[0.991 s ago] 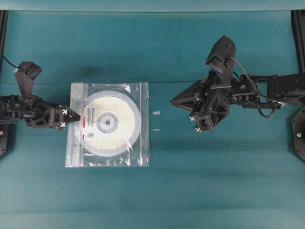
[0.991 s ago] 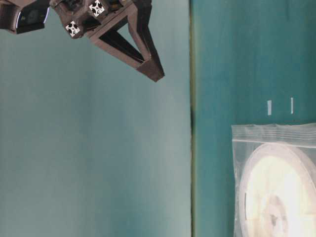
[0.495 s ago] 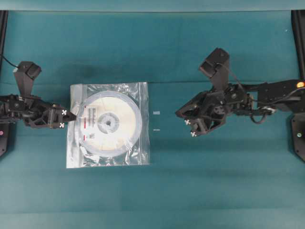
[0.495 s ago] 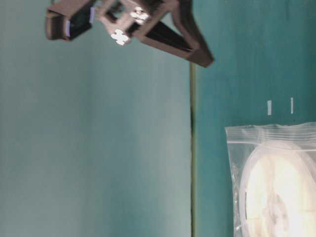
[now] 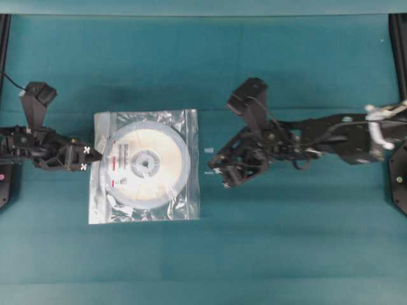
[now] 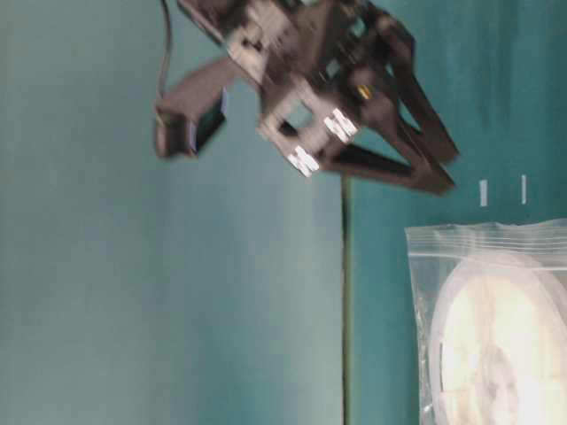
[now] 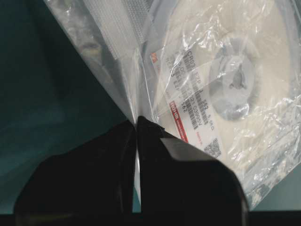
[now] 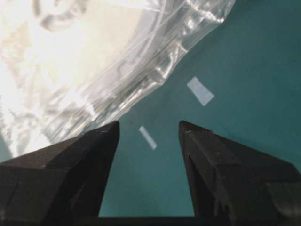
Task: Take out the reel from the clear zip bag.
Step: 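Reach the right gripper over the bag toward the reel's right rim, then grasp the white reel through the bag opening with the right gripper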
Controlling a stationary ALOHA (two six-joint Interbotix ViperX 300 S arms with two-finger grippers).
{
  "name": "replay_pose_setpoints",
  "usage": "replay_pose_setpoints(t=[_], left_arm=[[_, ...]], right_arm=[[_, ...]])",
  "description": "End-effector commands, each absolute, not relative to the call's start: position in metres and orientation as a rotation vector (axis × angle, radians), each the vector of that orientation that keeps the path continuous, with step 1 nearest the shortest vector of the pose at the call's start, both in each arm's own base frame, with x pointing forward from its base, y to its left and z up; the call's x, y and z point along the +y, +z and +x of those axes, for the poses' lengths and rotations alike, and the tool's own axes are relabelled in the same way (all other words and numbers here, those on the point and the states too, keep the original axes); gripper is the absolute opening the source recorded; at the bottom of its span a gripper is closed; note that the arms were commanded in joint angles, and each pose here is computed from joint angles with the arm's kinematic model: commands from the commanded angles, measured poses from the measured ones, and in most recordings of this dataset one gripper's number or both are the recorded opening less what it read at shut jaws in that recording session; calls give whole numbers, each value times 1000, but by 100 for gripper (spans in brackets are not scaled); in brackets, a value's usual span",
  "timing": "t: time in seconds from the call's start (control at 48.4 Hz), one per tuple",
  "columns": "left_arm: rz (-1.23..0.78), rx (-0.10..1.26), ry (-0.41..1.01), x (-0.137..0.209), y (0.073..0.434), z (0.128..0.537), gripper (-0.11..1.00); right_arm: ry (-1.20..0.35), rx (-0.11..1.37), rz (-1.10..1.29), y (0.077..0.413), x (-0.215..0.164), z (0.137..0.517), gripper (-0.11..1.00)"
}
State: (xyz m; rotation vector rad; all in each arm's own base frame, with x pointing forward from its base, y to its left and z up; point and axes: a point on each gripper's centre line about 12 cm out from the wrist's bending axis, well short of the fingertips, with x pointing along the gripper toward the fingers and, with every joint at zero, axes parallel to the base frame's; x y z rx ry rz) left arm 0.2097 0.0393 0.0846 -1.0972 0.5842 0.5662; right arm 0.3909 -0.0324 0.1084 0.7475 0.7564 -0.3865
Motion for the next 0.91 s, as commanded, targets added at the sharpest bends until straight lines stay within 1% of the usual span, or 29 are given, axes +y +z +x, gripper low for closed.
replay_pose_setpoints(t=[0.0,0.227,0.33,0.599,0.888], left_arm=[[-1095,572,555,40,88,214,1],[-1095,573,556,40,88,214,1],[-1095,575,557,40,87,214,1],[-1095,572,555,40,88,214,0],[-1092,574,555,40,88,214,0]], right_arm=[[-386,762,749,108,-32,401,69],[-395,797,742,99,-34,411,69],[-394,787,743,98,-35,418,69],[-383,727,760,107,-39,438,69],[-419,705,847,107,-42,444,69]])
